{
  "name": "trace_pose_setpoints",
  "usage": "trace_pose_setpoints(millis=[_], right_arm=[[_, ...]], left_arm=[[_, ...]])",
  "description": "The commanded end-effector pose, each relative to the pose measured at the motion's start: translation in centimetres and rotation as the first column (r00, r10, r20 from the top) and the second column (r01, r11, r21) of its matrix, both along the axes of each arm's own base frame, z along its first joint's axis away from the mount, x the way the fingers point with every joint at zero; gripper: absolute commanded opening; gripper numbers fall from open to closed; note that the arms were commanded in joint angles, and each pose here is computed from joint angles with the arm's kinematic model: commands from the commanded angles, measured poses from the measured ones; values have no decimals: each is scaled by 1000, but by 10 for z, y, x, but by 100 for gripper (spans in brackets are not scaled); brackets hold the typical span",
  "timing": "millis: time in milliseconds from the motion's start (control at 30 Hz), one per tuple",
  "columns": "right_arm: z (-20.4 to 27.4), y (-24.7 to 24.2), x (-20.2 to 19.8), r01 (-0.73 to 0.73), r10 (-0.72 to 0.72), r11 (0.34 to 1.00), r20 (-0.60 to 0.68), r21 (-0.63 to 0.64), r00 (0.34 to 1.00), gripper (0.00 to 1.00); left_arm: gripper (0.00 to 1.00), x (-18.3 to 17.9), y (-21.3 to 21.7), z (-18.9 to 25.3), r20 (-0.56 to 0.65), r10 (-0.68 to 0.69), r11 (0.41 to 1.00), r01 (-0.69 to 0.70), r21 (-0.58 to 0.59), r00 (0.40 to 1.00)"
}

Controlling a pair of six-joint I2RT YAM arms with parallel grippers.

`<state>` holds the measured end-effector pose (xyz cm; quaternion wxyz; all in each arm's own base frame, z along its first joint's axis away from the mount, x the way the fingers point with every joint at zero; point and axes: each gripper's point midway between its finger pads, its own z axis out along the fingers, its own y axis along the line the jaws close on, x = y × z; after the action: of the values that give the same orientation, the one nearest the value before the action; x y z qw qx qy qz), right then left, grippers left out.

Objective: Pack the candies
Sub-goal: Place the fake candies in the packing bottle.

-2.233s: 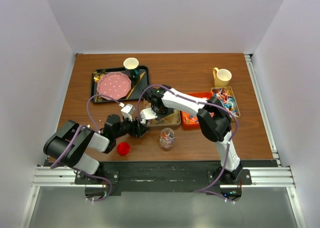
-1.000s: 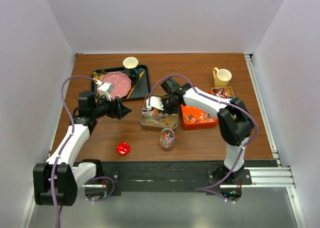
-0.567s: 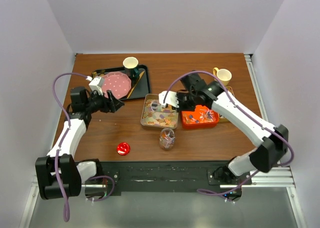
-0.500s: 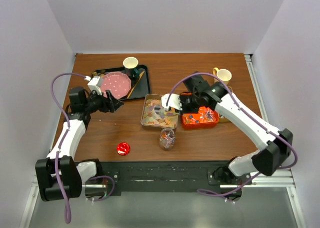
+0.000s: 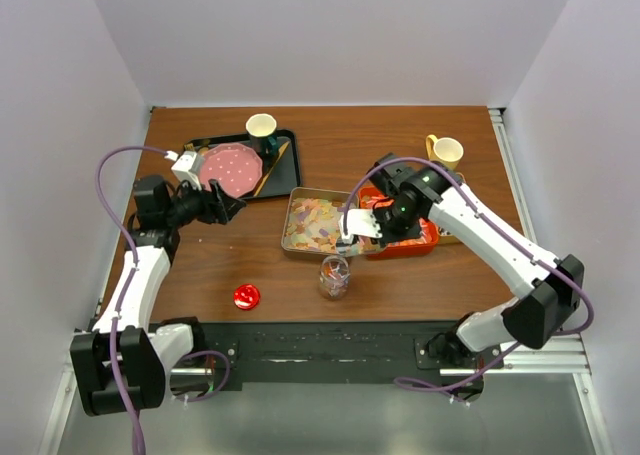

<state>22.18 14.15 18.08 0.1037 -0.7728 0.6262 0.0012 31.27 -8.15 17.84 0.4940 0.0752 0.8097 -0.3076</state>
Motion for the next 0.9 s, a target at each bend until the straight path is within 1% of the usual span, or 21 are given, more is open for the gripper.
trace_pose_setpoints(millis=[0, 33, 233, 367, 600, 733, 867], right_arm=[[17, -22, -7, -17, 19, 989, 14, -145, 1000, 0], [17, -25, -5, -19, 25, 984, 31, -177, 999, 0], [17, -20, -11, -74, 92, 961, 54, -268, 994, 0], [13, -22, -8, -73, 103, 940, 71, -334, 992, 0], [15, -24, -4, -76, 128, 914, 104, -399, 986, 0], [20, -25, -4, -94, 166, 897, 131, -432, 977, 0], [22, -23, -8, -107, 185, 886, 132, -452, 974, 0]], left_arm=[[75, 9, 3, 9, 61, 13, 1000, -13, -5, 998], [75, 11, 5, 6, 55, 20, 1000, -20, -4, 998], [75, 14, 10, 0, 49, 38, 999, -39, 1, 998], [75, 15, 12, -2, 43, 53, 999, -53, -12, 998], [75, 16, 13, -3, 42, 63, 998, -61, -31, 997], [75, 18, 16, -5, 41, 77, 996, -75, -39, 996], [75, 19, 19, -5, 40, 89, 995, -86, -50, 995]])
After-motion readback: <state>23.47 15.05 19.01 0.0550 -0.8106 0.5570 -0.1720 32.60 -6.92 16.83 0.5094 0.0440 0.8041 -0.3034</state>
